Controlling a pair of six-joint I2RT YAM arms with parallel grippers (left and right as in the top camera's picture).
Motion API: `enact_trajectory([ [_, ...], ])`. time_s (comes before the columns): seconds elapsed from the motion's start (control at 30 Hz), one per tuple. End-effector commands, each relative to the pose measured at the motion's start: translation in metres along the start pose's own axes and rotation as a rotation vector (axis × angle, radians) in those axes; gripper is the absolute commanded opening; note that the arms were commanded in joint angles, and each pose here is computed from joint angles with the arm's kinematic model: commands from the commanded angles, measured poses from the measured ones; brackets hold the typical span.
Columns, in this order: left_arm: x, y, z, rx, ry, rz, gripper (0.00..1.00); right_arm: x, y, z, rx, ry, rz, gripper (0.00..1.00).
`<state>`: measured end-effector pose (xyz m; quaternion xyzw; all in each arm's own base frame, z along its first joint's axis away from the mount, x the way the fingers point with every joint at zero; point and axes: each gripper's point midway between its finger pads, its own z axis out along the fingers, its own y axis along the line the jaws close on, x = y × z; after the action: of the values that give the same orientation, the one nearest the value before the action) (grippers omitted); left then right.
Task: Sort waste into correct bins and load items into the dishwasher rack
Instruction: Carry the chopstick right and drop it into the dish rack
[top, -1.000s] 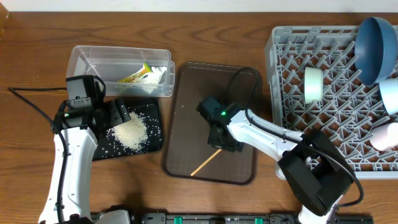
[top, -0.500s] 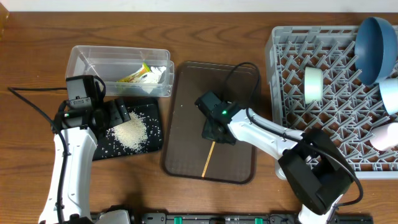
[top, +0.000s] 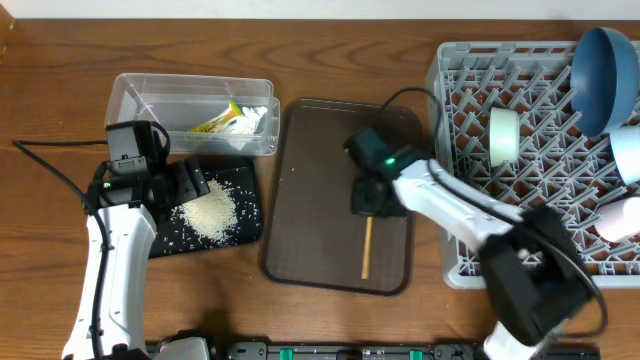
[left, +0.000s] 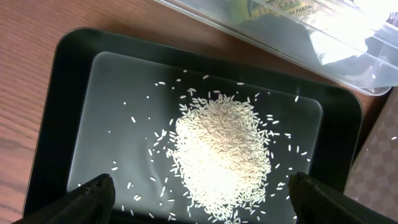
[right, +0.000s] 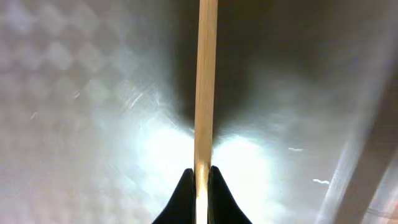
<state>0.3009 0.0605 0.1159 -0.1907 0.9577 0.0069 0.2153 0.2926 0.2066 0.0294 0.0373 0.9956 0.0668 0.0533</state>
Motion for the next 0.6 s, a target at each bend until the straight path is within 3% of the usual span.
enact_trajectory([
  [0.0,-0.003,0.002,-0.003,-0.005,-0.013,-0.003,0.92,-0.028,0.005,-0.062,-0.067,-0.144,-0.19,0.01],
  [0.23,-0.003,0.002,-0.003,-0.005,-0.013,-0.003,0.92,-0.029,-0.034,-0.129,-0.063,-0.23,-0.24,0.01],
  [0.57,-0.003,0.002,-0.003,-0.005,-0.013,-0.003,0.92,-0.033,-0.116,-0.149,0.126,-0.236,-0.112,0.01],
])
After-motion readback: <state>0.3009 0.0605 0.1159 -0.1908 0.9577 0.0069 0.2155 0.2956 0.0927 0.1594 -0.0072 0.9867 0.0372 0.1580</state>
